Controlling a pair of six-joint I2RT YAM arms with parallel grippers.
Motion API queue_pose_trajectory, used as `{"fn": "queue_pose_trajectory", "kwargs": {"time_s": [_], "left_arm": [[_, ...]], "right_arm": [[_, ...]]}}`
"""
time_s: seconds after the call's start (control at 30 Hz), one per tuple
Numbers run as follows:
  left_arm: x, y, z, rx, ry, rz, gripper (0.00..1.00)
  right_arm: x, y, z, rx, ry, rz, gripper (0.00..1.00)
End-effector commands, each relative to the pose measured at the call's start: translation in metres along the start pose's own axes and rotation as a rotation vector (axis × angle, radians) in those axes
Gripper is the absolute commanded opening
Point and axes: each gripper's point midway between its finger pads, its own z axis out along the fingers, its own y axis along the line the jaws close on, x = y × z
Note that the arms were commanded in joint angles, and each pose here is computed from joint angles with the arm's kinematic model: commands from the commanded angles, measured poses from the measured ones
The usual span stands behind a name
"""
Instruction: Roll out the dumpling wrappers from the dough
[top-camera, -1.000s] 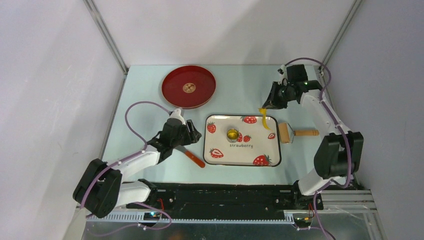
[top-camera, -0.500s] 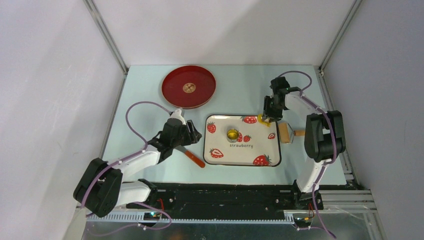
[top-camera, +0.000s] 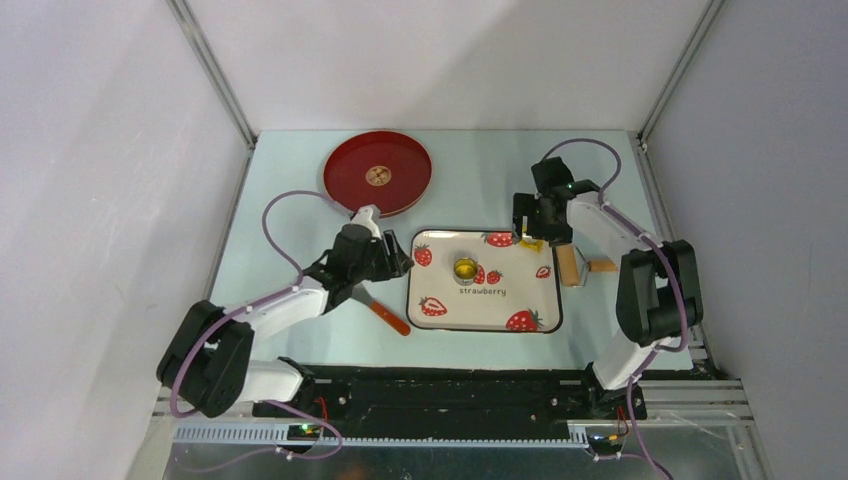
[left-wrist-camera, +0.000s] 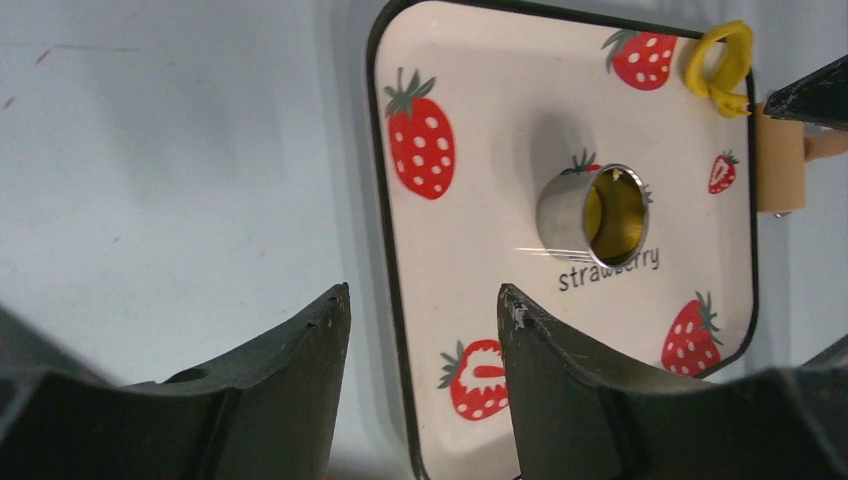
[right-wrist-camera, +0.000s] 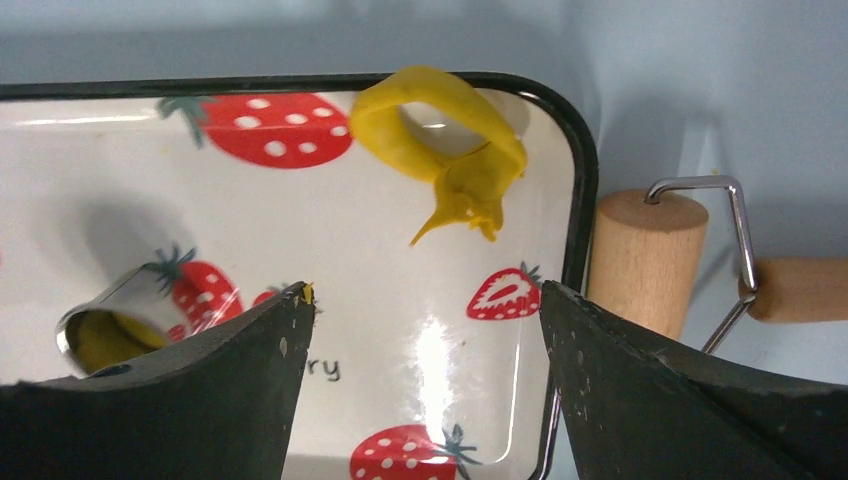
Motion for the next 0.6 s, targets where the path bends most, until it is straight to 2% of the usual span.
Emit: {"fn": "queue_pose_trajectory", "kwargs": {"time_s": [0.0,0.2,0.33,0.57], "left_arm": [[-0.022,-0.04,0.005,0.109,-0.025,0.016,0.6],[-0.008,-0.083,0.028,0.201,0.076,0.056,0.55],[0.008,-0.103,0.052,0.22,0.146,0.065,0.52],[0.029,-0.099,0.089,0.134,0.186,0.023,0.43]], "right_arm": [[-0.009,0.014,-0.025,-0.086,-0.062,0.005,0.88],[-0.005,0.039,-0.033,-0.281,-0.037,0.04,0.88],[0.0,0.04,-0.034,-0.352,-0.026,0.071,0.88],[0.014,0.033,-0.033,-0.4,-0.004,0.098,0.88]]}}
